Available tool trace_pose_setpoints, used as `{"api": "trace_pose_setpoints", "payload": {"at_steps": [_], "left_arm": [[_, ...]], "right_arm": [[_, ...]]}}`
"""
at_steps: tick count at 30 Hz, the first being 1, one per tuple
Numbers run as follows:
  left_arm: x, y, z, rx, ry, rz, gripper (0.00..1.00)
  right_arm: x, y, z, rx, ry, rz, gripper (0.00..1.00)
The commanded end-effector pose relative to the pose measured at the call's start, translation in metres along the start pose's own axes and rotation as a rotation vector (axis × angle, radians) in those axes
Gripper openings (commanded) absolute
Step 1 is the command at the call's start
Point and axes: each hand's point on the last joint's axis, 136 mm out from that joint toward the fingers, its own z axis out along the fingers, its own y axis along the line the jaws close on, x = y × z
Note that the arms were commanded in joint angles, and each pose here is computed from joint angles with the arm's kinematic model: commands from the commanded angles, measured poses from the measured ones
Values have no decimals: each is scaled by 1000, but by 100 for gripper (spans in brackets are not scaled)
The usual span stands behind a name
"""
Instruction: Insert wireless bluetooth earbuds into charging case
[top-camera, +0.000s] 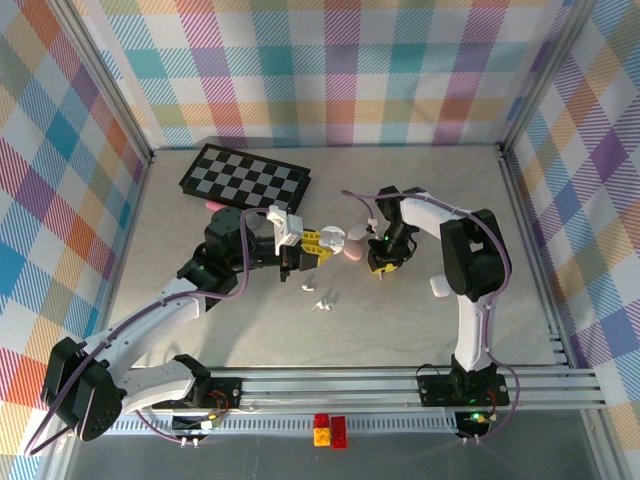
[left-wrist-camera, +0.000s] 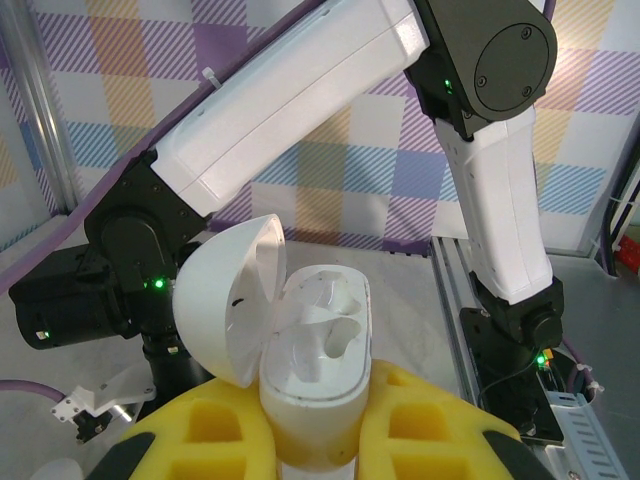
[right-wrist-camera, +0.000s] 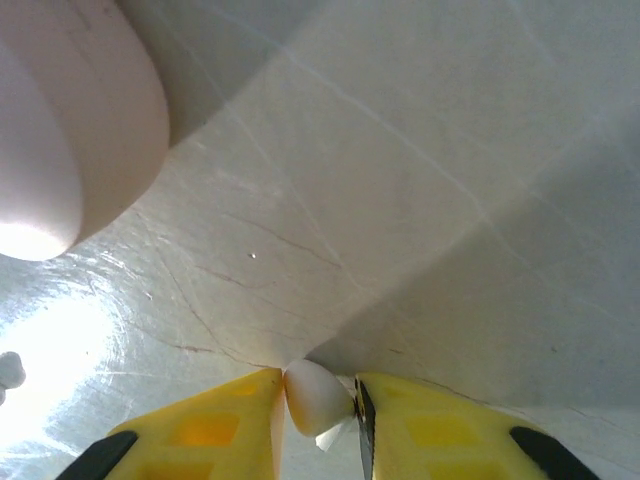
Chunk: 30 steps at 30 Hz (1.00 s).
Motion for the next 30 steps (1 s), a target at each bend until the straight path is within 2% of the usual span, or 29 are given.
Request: {"api": "trace_pose_setpoints", "payload": {"at_steps": [1,7,12,20,30], "left_arm": [[-13,-8,0,33,-23,40,0],[-13,-7,0,32,-22,39,0],[-11,-5,0,18,-19,38,0],[4,9,4,-31,1,21,0],[27,40,15,-122,18,7,0]], "right_arm": [[-2,-6,16,20,19,60,27],[1,-10,14,47,13,43,20],[-3,-12,-4,85,-80,37,17],[-11,-3,-57,84,-390,2,17],[9,37,-152,84,-740,-112,17]]}}
